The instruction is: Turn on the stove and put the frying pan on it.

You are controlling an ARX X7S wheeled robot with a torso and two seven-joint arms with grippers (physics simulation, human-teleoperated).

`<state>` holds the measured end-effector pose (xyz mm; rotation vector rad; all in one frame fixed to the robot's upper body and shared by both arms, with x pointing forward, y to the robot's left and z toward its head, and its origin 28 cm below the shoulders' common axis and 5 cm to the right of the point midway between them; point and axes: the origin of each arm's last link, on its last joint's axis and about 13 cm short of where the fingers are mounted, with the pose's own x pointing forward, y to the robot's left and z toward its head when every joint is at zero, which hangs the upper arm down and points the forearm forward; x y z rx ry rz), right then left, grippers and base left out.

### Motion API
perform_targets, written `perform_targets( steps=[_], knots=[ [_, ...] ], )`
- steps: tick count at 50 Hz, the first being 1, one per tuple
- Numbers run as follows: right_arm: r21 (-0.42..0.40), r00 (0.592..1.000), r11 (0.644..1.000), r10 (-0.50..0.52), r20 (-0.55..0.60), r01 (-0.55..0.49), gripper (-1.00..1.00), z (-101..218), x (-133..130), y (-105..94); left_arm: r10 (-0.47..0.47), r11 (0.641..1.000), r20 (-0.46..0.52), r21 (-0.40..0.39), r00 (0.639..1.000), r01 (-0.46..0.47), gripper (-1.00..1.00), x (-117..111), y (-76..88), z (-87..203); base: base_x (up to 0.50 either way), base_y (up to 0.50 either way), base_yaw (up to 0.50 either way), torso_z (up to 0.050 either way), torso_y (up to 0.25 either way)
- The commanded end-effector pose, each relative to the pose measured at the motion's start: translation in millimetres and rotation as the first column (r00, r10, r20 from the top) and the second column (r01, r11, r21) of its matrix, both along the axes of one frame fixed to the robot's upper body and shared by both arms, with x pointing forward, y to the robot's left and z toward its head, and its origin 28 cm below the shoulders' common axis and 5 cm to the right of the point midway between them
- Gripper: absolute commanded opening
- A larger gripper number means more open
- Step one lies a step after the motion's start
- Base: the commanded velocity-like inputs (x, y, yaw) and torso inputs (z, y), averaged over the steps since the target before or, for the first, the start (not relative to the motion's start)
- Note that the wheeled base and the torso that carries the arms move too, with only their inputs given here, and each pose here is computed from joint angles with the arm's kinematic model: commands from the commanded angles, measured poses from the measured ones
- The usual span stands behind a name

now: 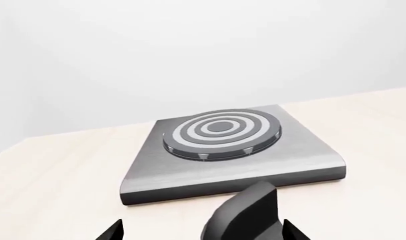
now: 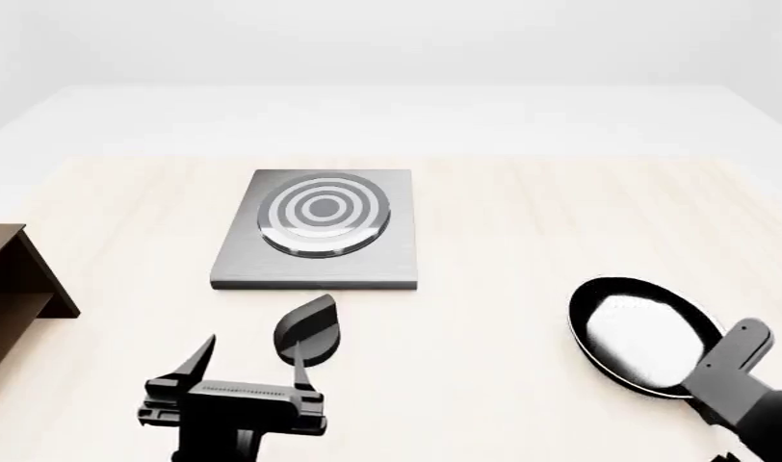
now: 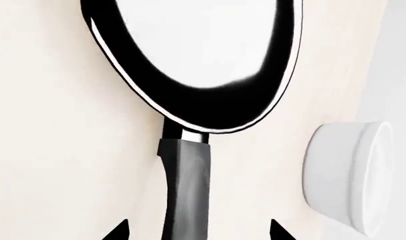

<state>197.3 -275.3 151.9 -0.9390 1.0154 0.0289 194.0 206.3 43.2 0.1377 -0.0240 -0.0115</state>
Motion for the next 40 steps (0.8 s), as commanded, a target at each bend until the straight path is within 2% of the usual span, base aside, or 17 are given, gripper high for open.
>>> perform_targets(
  steps=[1, 6, 15, 40],
  knots=[
    [0.151, 0.997, 0.988, -0.041, 0.067, 0.03, 1.0, -9.9, 6.8, -6.0, -0.009, 1.0, 0.003, -0.003, 1.0, 0.009, 1.0, 2.3, -1.0, -0.2, 0.0, 0.0, 0.0, 0.0, 0.0],
    [0.162, 0.999, 0.986, -0.035, 0.038, 0.028, 1.0, -26.9, 9.5, -5.8, -0.008, 1.0, 0.003, 0.002, 1.0, 0.008, 1.0, 2.1, -1.1, 0.1, 0.0, 0.0, 0.0, 0.0, 0.0],
    [0.124, 0.998, 0.991, -0.053, -0.021, 0.055, 1.0, -44.0, 9.1, -9.6, -0.005, 1.0, 0.004, 0.003, 1.0, 0.005, 1.0, 1.9, -1.2, -0.2, 0.0, 0.0, 0.0, 0.0, 0.0],
    [0.12, 0.992, 0.985, -0.128, -0.006, 0.128, 1.0, -45.6, 5.8, -22.4, -0.002, 1.0, 0.002, 0.007, 1.0, 0.002, 1.0, 2.1, -2.3, -0.5, 0.0, 0.0, 0.0, -0.002, 0.0]
  ],
)
